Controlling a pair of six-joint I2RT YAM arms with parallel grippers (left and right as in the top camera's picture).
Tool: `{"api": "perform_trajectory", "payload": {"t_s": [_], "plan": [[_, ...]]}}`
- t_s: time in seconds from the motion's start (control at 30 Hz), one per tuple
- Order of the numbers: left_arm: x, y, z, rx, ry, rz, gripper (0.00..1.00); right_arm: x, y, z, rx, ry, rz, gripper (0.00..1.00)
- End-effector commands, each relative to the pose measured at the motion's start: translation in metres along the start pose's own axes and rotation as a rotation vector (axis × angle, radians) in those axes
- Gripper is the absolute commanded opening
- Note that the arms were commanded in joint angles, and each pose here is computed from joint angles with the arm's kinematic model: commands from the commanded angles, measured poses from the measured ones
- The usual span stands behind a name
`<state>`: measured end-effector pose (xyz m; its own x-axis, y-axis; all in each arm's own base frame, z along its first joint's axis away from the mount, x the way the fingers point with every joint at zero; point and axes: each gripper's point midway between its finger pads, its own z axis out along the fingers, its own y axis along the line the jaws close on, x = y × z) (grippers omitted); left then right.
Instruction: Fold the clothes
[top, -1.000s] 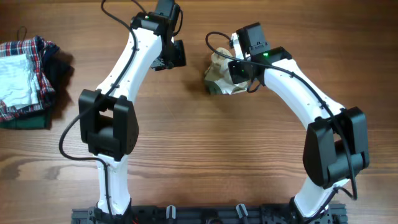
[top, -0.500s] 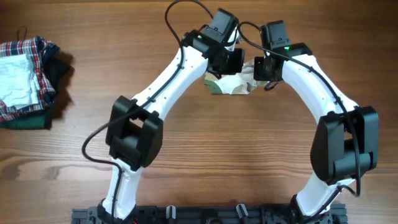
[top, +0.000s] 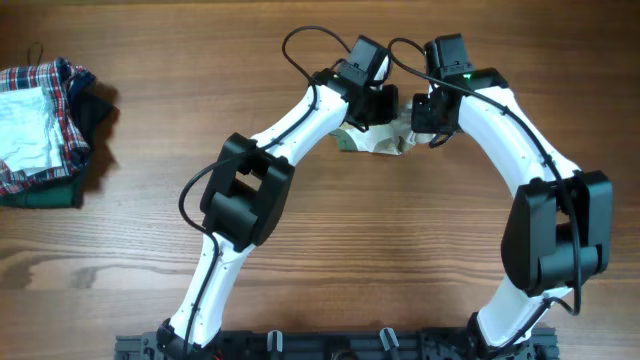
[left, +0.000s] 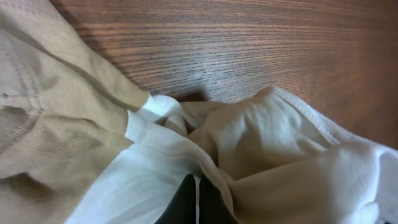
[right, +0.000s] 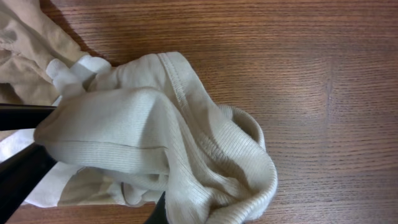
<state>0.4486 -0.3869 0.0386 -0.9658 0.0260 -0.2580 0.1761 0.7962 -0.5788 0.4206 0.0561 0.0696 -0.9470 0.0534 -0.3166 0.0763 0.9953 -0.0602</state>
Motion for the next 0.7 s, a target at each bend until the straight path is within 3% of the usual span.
{"api": "perform_trajectory", "payload": {"t_s": [0.0,0.37,0.5,0.67], "plan": [[0.006,-0.005,0.006,0.029,0.024,-0.052,0.04,0.007,0.002,0.008,-0.01,0.03,-0.002,0.04],[0.019,0.027,0.063,0.021,0.042,-0.121,0.04,0.013,0.023,0.004,-0.134,0.059,-0.04,0.04],[0.005,0.021,0.054,0.047,0.0,-0.108,0.04,0.003,0.024,-0.009,-0.146,0.006,-0.099,0.04],[-0.025,-0.005,0.009,0.104,-0.072,-0.051,0.05,-0.023,0.025,-0.047,-0.168,-0.147,-0.168,0.04]]}}
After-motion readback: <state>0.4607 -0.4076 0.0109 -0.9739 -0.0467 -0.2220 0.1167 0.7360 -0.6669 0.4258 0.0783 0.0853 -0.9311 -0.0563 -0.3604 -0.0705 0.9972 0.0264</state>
